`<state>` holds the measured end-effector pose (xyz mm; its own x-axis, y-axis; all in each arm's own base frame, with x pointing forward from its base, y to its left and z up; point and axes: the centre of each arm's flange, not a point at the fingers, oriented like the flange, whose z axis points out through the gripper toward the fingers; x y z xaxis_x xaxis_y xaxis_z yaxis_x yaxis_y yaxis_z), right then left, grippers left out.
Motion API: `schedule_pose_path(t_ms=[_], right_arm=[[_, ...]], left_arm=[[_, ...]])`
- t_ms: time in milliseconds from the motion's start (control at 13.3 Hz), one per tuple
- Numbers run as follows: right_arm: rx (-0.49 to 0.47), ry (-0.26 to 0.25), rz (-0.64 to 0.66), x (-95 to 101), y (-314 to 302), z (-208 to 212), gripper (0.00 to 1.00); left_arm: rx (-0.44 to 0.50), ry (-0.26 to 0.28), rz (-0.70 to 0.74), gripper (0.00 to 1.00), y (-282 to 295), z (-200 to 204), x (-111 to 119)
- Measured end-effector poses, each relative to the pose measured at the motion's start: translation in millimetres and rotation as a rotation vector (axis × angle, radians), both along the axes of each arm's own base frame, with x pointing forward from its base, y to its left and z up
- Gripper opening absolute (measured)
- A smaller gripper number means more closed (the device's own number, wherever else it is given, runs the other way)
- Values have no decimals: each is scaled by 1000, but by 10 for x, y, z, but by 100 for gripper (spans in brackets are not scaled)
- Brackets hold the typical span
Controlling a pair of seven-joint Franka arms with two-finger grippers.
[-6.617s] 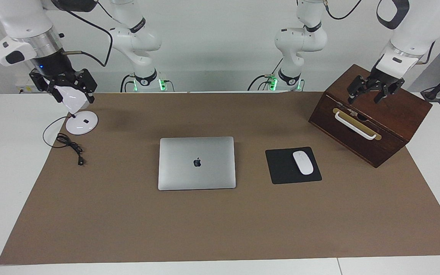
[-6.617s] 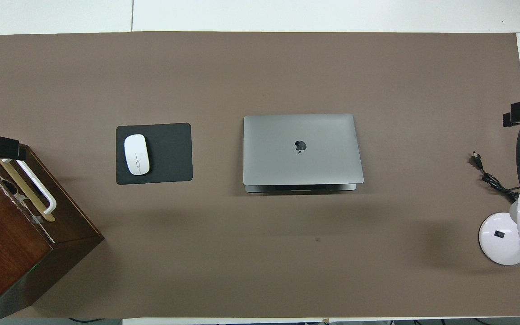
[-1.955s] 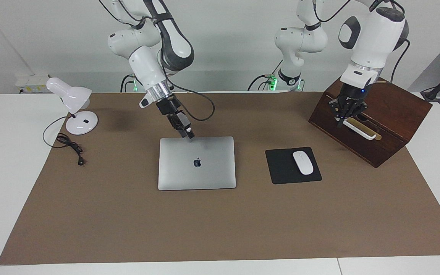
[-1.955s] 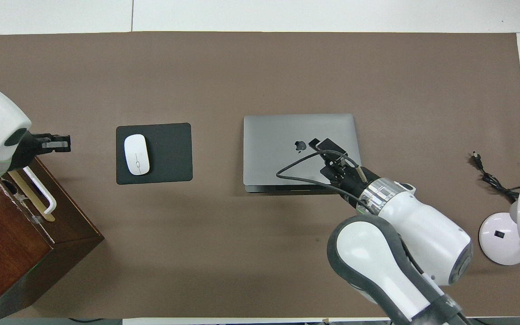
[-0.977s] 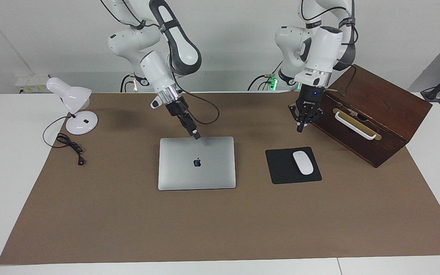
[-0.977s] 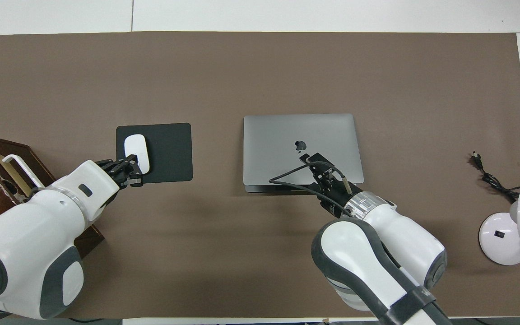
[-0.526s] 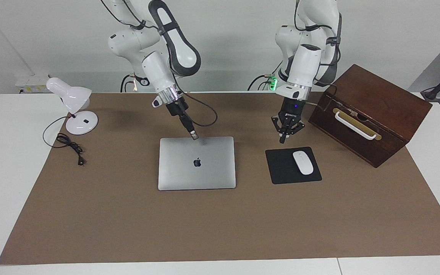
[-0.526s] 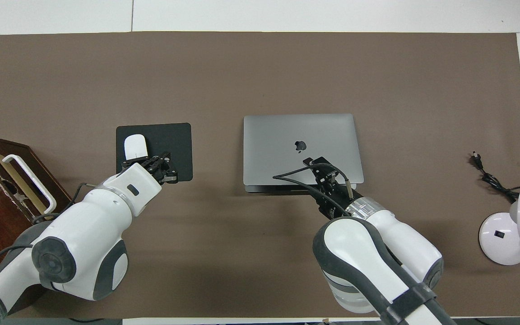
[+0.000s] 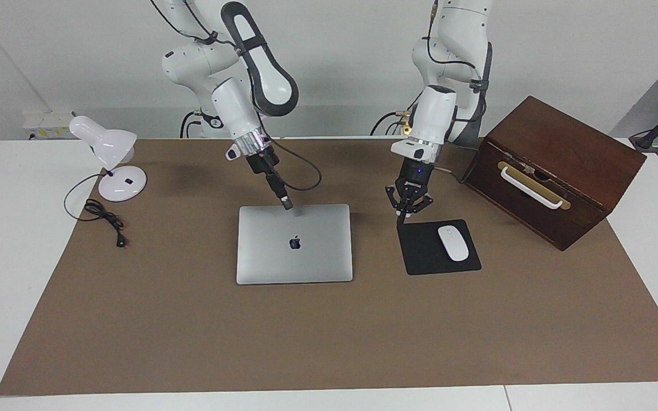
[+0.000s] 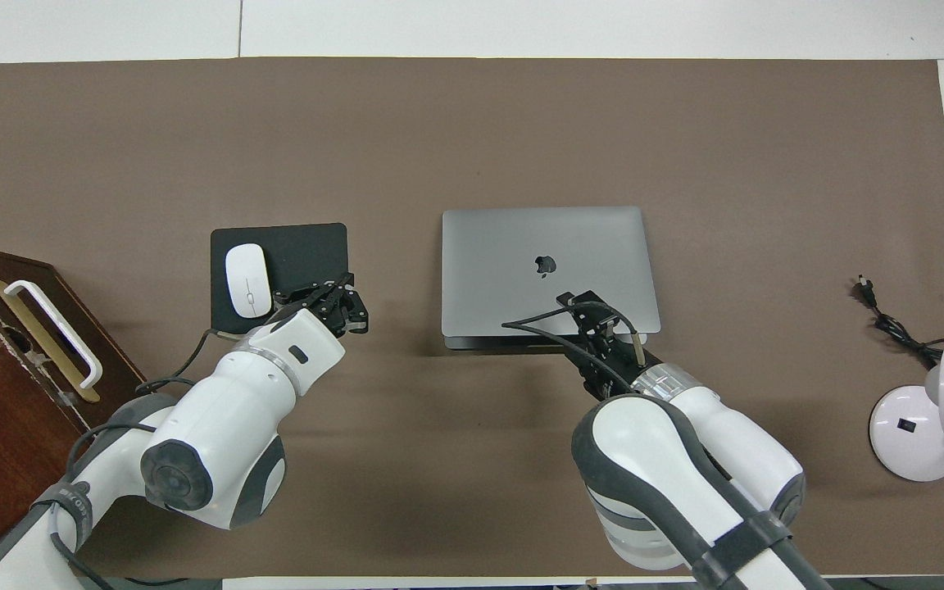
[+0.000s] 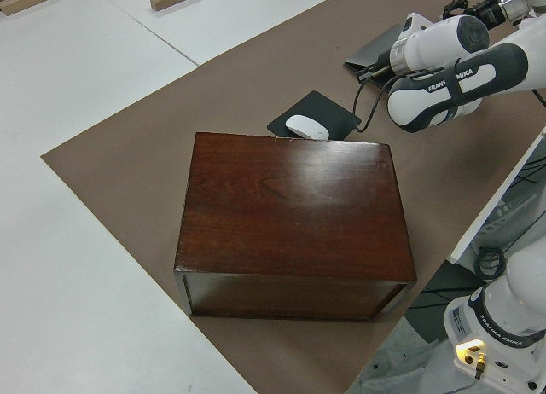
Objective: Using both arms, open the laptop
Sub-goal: 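Move the left gripper past the mouse pad toward the laptop's front corner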
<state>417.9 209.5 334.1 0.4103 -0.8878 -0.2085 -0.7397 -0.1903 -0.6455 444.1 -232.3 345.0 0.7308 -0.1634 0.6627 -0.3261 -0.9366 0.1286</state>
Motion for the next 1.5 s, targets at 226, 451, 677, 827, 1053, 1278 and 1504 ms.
schedule_pose_path(t_ms=[226, 451, 677, 827, 1053, 1278, 1504], right_arm=[[0, 0, 0, 0, 0, 0, 100], [0, 0, 0, 0, 0, 0, 100], [-4, -3, 2, 8, -16, 0, 100], [-10, -8, -4, 37, -72, 2, 100], [-27, -18, -10, 97, -192, -10, 100], [-29, -24, -12, 146, -202, -6, 100], [-26, -27, -12, 174, -187, 7, 100]], left_arm=[[-32, -19, 9, 1, -157, -238, -57], [-64, 1, 24, 1, -431, -426, -205], [-90, 29, 14, 1, -730, -483, -436], [-104, 49, 11, 1, -883, -512, -595], [-95, 75, -3, 1, -960, -605, -778], [-70, 98, -17, 1, -932, -719, -910], [-69, 98, -27, 1, -965, -722, -947]])
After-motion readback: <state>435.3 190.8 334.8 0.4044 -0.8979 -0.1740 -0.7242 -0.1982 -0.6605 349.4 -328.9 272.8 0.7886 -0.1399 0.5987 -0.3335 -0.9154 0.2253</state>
